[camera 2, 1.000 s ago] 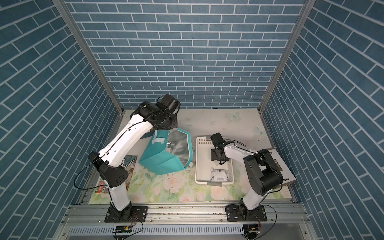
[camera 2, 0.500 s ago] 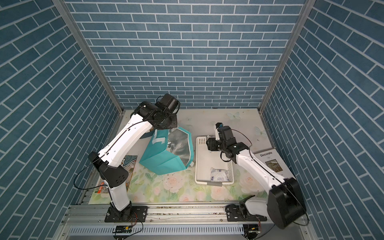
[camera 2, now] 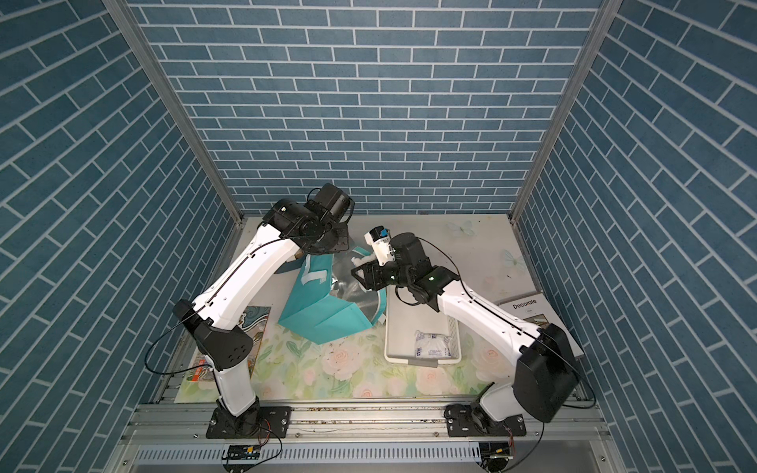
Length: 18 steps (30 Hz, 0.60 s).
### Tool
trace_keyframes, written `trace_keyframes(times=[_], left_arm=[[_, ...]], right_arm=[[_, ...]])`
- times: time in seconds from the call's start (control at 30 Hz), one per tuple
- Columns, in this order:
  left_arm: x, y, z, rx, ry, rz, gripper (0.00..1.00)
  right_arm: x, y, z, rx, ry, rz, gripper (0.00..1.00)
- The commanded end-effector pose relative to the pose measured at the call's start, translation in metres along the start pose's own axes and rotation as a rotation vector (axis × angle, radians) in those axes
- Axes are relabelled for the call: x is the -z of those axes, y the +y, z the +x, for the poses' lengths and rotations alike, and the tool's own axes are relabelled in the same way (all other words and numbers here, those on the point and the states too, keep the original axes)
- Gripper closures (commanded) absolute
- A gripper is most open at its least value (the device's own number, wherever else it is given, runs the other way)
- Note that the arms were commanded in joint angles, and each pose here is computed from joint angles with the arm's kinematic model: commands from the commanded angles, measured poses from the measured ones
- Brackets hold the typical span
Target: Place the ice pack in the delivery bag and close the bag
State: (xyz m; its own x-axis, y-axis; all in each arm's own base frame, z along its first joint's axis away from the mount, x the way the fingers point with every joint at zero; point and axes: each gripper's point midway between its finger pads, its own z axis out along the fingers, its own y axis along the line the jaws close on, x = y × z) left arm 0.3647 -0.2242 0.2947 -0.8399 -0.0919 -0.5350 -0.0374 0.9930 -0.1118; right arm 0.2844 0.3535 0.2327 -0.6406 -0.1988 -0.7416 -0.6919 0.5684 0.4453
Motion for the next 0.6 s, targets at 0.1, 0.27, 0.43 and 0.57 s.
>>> trace_keyframes(times=[0.1, 0.27, 0.43, 0.57], left_arm=[[0.005, 0.001, 0.005, -0.007, 0.007, 0.009, 1.0], [0.004, 0.003, 0.008, 0.0, 0.017, 0.004, 1.0], [0.007, 0.002, 0.006, 0.014, 0.006, 0.016, 1.0], [0.008, 0.005, 0.008, 0.018, 0.005, 0.009, 1.0]], right_arm=[[-0.009, 0.007, -0.013, 0.035, 0.013, -0.019, 1.0], [-0.032, 0.013, -0.009, 0.032, 0.043, -0.057, 1.0], [-0.068, 0.023, 0.006, 0.044, 0.141, -0.092, 0.96], [-0.086, 0.034, 0.013, 0.068, 0.195, -0.096, 0.89]])
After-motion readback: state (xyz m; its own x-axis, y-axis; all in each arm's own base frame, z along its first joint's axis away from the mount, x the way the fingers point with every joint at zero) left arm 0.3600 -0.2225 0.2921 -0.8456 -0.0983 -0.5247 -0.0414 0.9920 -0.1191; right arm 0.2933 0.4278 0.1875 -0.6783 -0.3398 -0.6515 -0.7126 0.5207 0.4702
